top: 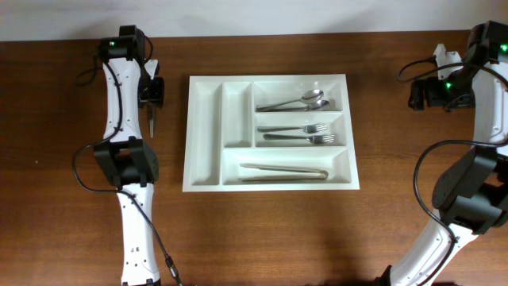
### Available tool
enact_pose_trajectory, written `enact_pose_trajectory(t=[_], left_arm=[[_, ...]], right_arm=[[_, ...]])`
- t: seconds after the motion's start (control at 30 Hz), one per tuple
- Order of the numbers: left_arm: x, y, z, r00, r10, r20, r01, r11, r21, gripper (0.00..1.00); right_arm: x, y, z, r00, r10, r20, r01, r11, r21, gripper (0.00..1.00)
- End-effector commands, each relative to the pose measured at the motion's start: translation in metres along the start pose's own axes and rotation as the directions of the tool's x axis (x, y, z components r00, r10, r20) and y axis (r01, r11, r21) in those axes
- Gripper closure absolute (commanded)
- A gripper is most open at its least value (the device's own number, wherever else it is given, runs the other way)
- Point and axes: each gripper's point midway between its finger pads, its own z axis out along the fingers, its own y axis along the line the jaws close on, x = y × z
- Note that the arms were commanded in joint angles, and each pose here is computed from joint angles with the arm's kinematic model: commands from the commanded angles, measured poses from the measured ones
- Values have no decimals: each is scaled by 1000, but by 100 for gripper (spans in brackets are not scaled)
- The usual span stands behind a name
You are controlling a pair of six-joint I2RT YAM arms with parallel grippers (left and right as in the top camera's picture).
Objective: Pack container
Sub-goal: 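Lower the left gripper onto the dark spoon left of the tray and close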
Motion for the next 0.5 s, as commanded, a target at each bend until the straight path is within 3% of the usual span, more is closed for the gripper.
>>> enact_pose_trajectory(t=[0.0, 0.47], left_arm=[[2, -7, 13, 1000, -1, -18, 3, 998, 59, 48], [5, -7, 14, 999, -28, -30, 29, 998, 60, 48]], right_arm=[[1, 1, 4, 1000, -8, -4, 8, 1000, -11, 1], [1, 1, 4, 1000, -8, -4, 8, 1000, -11, 1]])
